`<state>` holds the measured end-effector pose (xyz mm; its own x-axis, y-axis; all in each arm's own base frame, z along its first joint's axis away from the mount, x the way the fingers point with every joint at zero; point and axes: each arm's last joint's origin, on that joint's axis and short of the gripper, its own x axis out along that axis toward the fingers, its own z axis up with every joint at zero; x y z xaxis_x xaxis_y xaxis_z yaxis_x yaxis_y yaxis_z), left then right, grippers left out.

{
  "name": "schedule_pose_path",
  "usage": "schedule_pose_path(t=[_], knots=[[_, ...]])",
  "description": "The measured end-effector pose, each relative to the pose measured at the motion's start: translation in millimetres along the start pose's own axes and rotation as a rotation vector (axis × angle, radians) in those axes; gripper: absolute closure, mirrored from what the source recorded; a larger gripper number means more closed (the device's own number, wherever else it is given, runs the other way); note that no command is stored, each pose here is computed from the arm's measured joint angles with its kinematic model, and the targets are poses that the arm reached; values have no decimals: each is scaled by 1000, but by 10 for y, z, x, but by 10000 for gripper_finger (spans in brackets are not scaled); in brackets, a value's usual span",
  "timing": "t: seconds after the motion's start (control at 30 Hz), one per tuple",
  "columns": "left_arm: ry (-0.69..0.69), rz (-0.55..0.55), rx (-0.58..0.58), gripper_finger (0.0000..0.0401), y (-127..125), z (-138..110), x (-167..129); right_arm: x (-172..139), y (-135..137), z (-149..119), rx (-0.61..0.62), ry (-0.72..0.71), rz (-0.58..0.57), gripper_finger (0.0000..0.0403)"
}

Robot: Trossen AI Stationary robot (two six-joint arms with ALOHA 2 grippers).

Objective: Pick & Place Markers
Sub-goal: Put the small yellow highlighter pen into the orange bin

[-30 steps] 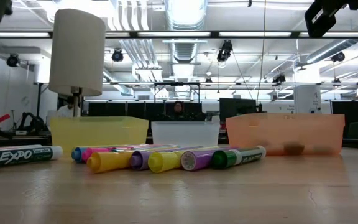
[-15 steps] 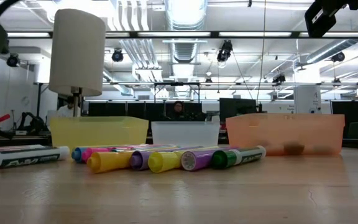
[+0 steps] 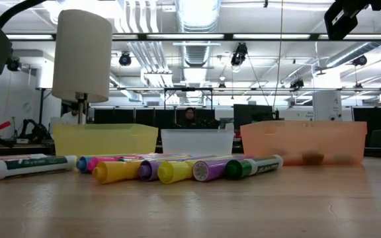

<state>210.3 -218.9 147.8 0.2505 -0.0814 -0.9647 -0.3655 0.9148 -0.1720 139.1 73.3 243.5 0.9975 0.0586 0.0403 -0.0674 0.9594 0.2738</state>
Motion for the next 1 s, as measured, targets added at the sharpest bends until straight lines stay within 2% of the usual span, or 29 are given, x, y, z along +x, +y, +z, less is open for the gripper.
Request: schedule_pose_path(t=[0.13,0.37,0.5,0.67,0.87,1.0], knots=[[-1,-5,18,378,-1,13,2,0,0,0,18,0,0,360],[-53,-57,54,374,-33,170,-133,0,0,1,148,-1,1,360],[-132,-125,79,375,-88,407,-371,13,12,-26,229,27,27,354],[-218,-175,168,375,-99,792,-561,83,15,-180,290,127,-11,315],[-209,-316,201,374,58,1285,-692,202,34,-388,443,222,-70,254],[-242,-377,189,374,193,1557,-775,287,50,-519,483,258,-101,229]])
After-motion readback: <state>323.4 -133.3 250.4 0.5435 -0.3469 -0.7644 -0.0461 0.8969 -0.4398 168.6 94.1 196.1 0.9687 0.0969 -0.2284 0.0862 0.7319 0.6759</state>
